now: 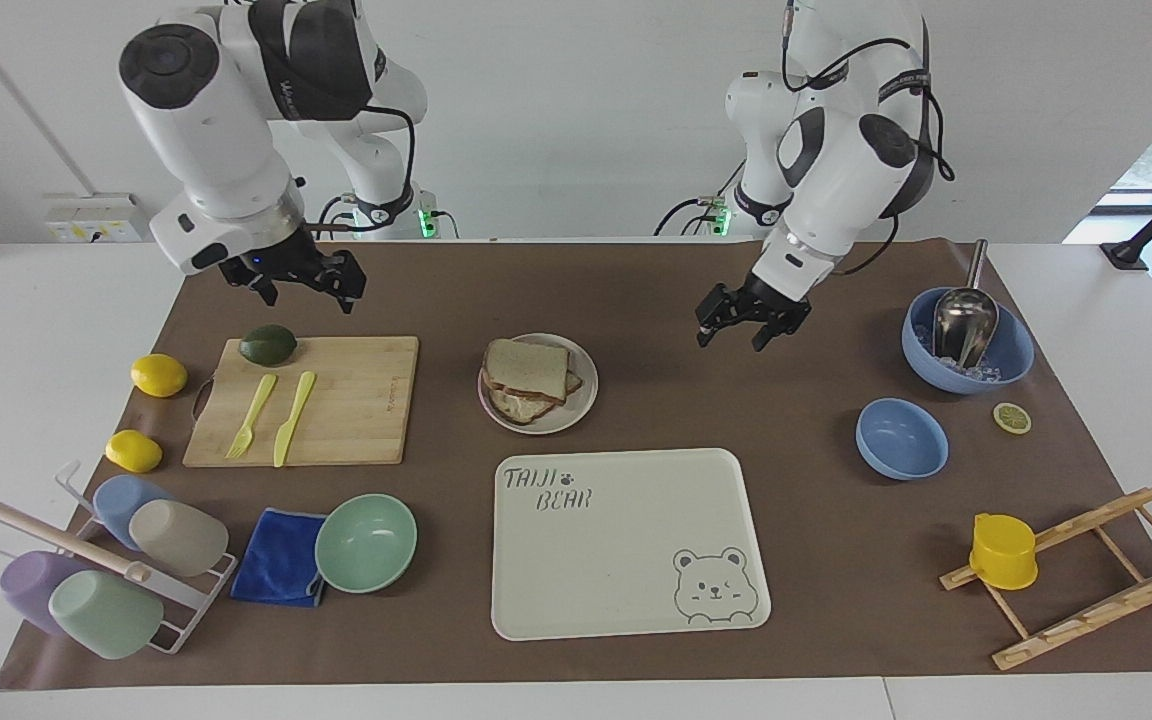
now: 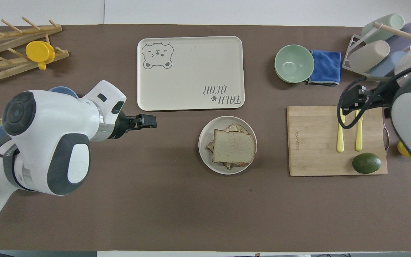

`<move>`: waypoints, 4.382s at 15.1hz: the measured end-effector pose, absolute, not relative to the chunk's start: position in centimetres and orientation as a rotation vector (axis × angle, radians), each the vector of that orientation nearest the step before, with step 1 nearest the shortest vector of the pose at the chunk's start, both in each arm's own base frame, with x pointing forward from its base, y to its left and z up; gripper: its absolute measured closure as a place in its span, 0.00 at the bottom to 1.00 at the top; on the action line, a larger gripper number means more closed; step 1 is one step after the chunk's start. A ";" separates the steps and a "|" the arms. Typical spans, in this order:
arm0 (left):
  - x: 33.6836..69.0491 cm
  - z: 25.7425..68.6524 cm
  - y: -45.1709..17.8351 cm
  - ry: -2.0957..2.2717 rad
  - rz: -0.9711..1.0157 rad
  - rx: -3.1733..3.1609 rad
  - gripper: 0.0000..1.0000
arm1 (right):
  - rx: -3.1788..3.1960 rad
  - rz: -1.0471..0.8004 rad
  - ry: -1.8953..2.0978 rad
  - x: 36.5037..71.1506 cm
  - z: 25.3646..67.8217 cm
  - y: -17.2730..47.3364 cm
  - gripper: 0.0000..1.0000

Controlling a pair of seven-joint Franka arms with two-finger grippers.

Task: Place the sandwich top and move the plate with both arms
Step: 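Retract the right gripper while the left gripper reaches toward the plate, then grasp the white plate rim with the left gripper, then slide the plate with the left gripper onto the cream bear tray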

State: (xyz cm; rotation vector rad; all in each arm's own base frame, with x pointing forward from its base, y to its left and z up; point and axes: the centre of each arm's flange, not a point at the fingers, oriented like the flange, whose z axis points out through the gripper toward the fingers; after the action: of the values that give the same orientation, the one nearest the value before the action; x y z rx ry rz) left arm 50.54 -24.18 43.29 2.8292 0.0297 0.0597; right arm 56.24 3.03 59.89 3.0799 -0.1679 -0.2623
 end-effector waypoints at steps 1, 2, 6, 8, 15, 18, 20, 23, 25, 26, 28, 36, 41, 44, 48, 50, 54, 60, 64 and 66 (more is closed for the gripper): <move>50.5 42.1 -25.3 0.013 0.059 2.834 0.00 | 3.084 -0.272 -0.158 55.7 60.5 2.0 0.00; 50.4 40.8 -26.5 -0.002 0.059 2.835 0.00 | 3.086 -0.281 -0.159 55.2 60.9 1.2 0.00; 49.1 35.6 -30.9 -0.007 0.038 2.812 0.00 | 3.094 -0.302 -0.159 54.1 61.9 -1.8 0.00; 48.3 33.4 -32.7 -0.005 0.022 2.810 0.00 | 3.099 -0.298 -0.130 53.8 62.2 -1.9 0.00; 46.5 30.2 -36.1 0.054 0.013 2.801 0.07 | 3.144 -0.295 -0.121 53.3 62.2 -7.0 0.00; 46.2 29.6 -36.6 0.065 0.010 2.804 0.16 | 3.153 -0.277 -0.118 53.3 61.4 -9.2 0.00; 46.2 29.6 -36.6 0.066 0.009 2.804 0.21 | 3.161 -0.258 -0.114 53.6 61.1 -8.7 0.00; 45.4 29.6 -37.5 0.085 -0.006 2.803 0.34 | 3.173 -0.212 -0.199 54.0 61.6 -8.0 0.00; 44.9 29.6 -38.2 0.093 -0.013 2.803 0.47 | 3.173 -0.208 -0.222 53.9 61.8 -8.2 0.00; 44.8 29.6 -38.3 0.095 -0.014 2.803 0.47 | 3.173 -0.209 -0.223 53.9 61.7 -8.2 0.00; 44.8 29.7 -38.3 0.097 -0.014 2.802 0.68 | 3.173 -0.210 -0.218 53.9 61.7 -8.2 0.00; 44.7 30.1 -38.4 0.095 -0.019 2.796 0.95 | 3.173 -0.231 -0.213 53.8 61.2 -8.4 0.00; 46.2 30.9 -36.5 0.148 -0.036 2.794 0.95 | 3.173 -0.232 -0.215 53.8 61.1 -8.5 0.00; 48.1 32.6 -34.0 0.207 -0.059 2.782 0.95 | 3.173 -0.232 -0.211 53.8 61.1 -8.4 0.00; 51.2 35.6 -31.6 0.260 -0.072 2.753 0.95 | 3.173 -0.232 -0.207 53.8 61.1 -8.2 0.00; 52.5 37.0 -30.9 0.277 -0.061 2.739 0.95 | 3.173 -0.232 -0.207 53.8 61.1 -8.2 0.00; 55.7 38.9 -28.7 0.351 -0.003 2.693 0.95 | 3.174 -0.235 -0.206 53.8 61.2 -8.2 0.00; 61.6 37.9 -27.9 0.432 0.034 2.644 0.95 | 3.175 -0.207 -0.208 53.8 61.5 -8.3 0.00; 65.3 35.4 -25.8 0.521 0.035 2.618 0.95 | 3.175 -0.203 -0.212 53.8 61.5 -8.5 0.00; 66.4 34.0 -24.9 0.545 0.033 2.619 0.95 | 3.175 -0.203 -0.209 53.8 61.5 -8.3 0.00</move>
State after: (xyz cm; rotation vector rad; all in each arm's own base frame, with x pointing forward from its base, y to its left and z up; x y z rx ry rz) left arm 66.38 -24.94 34.04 2.6194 0.5454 0.0329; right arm 53.84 -8.35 61.51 3.1748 -0.2089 -0.2027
